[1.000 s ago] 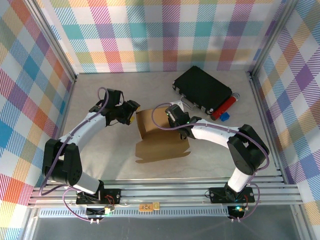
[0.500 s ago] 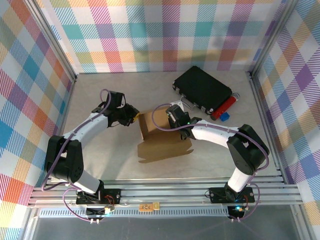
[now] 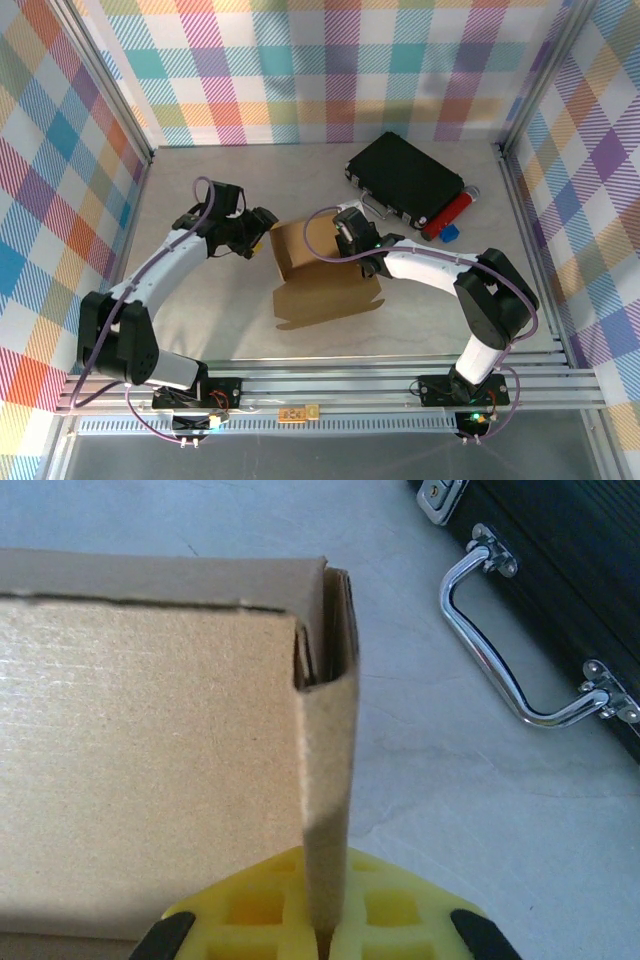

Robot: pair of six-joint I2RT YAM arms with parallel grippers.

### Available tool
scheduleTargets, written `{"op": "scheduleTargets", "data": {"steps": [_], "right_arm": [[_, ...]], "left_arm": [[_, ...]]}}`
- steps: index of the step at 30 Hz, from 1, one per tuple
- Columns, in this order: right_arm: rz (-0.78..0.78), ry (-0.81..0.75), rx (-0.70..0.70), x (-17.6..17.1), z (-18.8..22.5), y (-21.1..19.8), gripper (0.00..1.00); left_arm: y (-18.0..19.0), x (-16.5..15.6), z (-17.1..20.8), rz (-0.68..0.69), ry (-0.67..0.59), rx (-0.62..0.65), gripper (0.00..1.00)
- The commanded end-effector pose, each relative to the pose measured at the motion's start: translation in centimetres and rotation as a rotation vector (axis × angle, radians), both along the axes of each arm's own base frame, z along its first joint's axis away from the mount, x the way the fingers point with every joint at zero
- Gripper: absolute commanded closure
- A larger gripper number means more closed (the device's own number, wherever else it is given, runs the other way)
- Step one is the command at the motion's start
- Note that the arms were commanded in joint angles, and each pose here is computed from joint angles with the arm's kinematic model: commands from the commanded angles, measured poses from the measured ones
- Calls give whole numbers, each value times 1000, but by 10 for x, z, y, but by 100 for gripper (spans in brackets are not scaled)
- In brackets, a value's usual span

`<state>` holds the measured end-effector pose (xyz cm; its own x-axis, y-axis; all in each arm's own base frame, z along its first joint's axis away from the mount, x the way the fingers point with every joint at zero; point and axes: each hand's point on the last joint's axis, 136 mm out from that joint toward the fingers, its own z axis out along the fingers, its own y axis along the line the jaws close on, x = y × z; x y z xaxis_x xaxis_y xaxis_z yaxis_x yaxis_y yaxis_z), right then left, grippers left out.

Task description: Fold the paper box

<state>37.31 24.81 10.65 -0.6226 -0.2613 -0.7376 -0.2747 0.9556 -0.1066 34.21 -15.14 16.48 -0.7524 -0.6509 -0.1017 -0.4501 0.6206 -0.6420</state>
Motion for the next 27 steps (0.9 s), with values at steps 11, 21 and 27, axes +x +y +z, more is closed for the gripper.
{"op": "scheduleTargets", "data": {"steps": [11,21,27], "right_arm": [[81,47,25,10,-6,11,100],[96,70,13,9,-8,13,100],[95,82,22,8,-10,13,100]], "left_arm": [[-23,-57,-26,-370,39,213,43],[-10,-57,-74,-382,106,370,50],[-23,-47,-92,-386,98,374,50]]}}
